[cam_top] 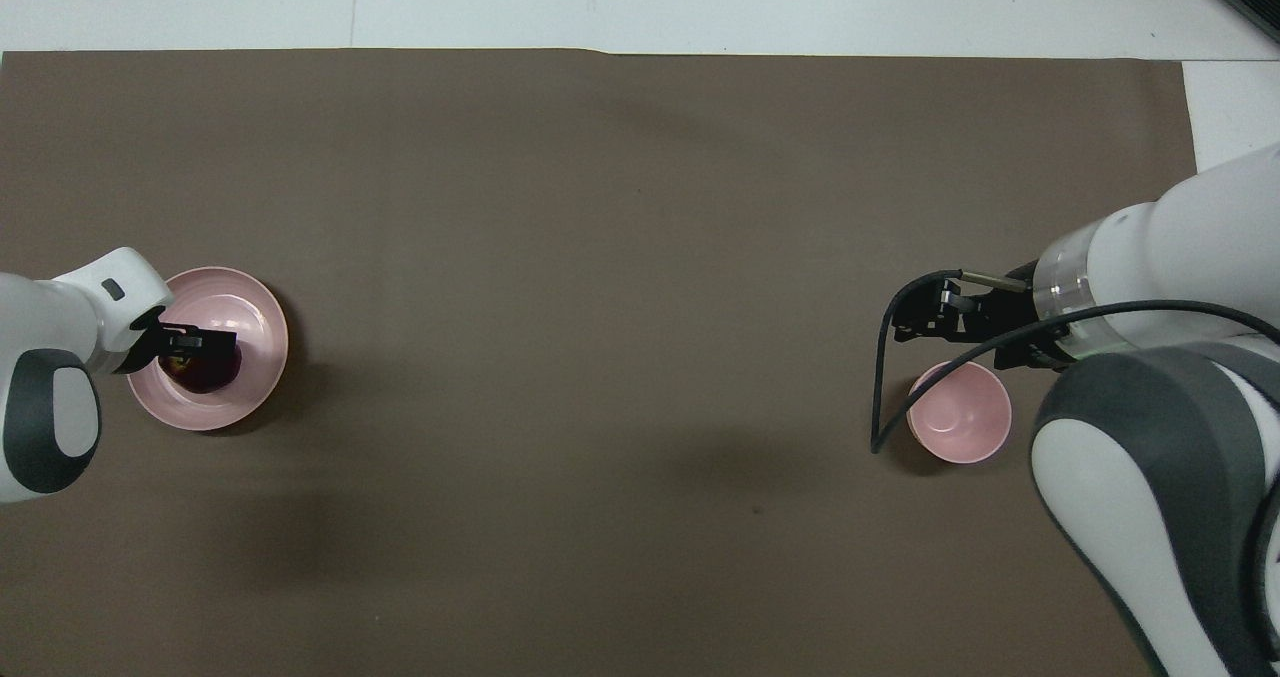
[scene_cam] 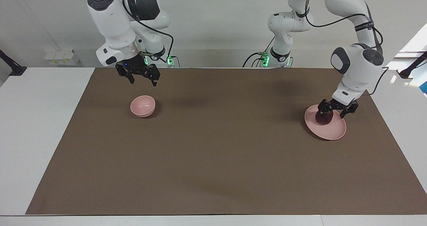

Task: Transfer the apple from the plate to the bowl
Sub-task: 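Reach the left gripper down to the red apple on the plate, then lift the apple with the left gripper while the right gripper approaches it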

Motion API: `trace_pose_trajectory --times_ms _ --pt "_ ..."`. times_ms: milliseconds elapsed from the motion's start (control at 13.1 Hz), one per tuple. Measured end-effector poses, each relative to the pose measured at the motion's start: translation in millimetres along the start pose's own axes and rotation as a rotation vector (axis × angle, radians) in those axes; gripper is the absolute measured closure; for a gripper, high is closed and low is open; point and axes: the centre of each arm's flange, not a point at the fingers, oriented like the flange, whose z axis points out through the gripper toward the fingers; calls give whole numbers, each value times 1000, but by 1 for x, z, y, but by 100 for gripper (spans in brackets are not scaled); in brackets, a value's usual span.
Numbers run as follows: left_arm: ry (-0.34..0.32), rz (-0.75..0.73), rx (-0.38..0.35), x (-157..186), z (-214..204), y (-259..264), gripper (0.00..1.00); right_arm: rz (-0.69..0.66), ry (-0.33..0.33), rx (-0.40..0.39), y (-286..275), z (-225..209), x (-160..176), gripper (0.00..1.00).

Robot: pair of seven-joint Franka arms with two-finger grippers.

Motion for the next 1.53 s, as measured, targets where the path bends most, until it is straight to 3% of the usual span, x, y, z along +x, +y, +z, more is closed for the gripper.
trace_pose_trajectory --times_ms 76,153,535,764,1069,1375,1528 --pt "3 5 1 0 -1 0 30 22 -8 3 -7 3 -4 0" --pt "2 10 0 0 -1 -1 36 46 -16 2 -14 7 -8 0" --pt "15 27 1 3 -8 4 39 177 -114 61 -35 29 -25 0" --pt "43 32 -23 9 -40 17 39 346 -228 126 -45 51 -24 0" --pt "50 -25 -259 23 -90 75 39 544 -311 198 -62 75 -14 0" --pt "80 -99 -503 30 -96 143 39 637 -306 272 -96 77 -22 0" --pt "110 -118 -571 33 -101 169 39 667 -302 307 -109 78 -24 0"
